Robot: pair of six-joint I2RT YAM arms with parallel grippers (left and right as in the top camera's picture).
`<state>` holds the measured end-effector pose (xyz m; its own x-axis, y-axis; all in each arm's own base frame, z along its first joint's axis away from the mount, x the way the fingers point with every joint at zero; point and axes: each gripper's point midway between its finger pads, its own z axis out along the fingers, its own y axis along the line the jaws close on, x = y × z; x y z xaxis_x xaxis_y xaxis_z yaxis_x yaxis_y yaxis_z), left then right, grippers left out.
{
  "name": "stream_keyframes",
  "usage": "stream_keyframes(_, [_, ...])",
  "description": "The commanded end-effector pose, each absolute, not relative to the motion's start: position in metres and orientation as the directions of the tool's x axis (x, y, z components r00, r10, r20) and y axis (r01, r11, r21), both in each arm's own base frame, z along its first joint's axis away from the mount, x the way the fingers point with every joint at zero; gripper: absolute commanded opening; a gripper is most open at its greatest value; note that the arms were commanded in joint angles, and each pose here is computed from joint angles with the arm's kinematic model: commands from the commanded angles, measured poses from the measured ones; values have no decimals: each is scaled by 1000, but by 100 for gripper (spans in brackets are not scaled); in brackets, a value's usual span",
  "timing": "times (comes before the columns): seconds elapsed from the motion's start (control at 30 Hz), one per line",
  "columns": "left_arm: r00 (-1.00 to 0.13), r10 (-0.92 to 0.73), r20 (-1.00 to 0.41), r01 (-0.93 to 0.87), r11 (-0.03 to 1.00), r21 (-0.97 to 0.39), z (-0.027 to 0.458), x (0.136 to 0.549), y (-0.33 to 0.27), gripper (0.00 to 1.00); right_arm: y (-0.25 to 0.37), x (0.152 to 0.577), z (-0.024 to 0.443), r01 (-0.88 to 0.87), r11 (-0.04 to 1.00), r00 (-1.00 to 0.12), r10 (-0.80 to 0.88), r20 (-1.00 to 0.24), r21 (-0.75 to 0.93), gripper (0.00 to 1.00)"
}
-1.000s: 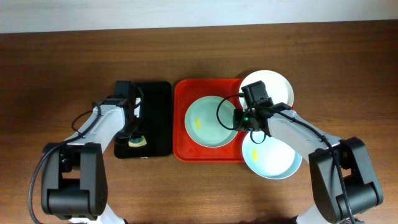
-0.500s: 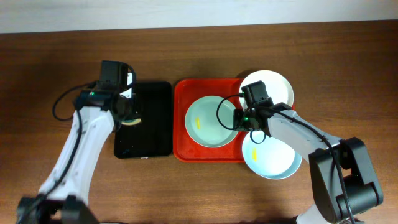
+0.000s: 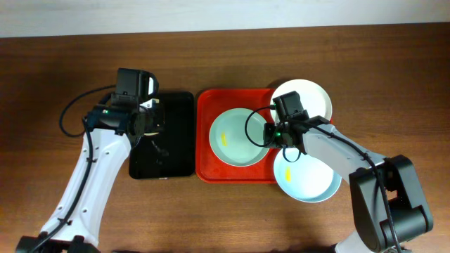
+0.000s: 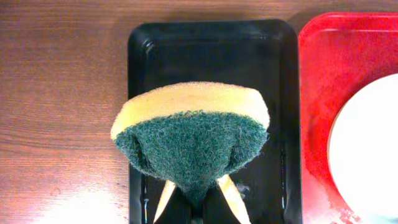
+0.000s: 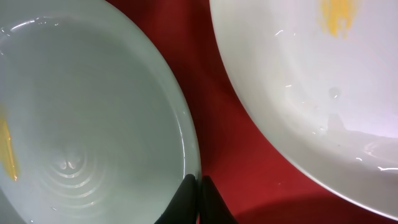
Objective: Clean dirty plates on tray and stack at the side
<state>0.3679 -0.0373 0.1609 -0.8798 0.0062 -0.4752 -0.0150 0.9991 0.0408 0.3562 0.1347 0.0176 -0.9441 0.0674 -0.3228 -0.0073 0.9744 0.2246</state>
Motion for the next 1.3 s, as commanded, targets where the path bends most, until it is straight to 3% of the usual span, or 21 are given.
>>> stream_keyframes(0.0, [-896,26,-444,22,1000,15,143,374,-47,0,135,363,23,-3,975,-937,75,-340,224,5])
stream_keyframes(0.17, [-899,28,-438,29,1000,3,110,399,-53,0,135,363,23,-3,975,-937,75,-340,224,17])
stream_keyframes(0.47, [-883,75,-464,99,995,-28,52,440,-89,0,135,363,23,-3,975,-937,75,-340,224,21])
stream_keyframes(0.8, [-891,125,-436,156,987,-35,37,432,-118,0,135,363,23,-3,975,-937,75,-340,224,22])
stream_keyframes(1.27, [-915,135,-379,210,964,-164,32,414,-140,0,135,363,23,-3,975,-937,75,-340,223,23])
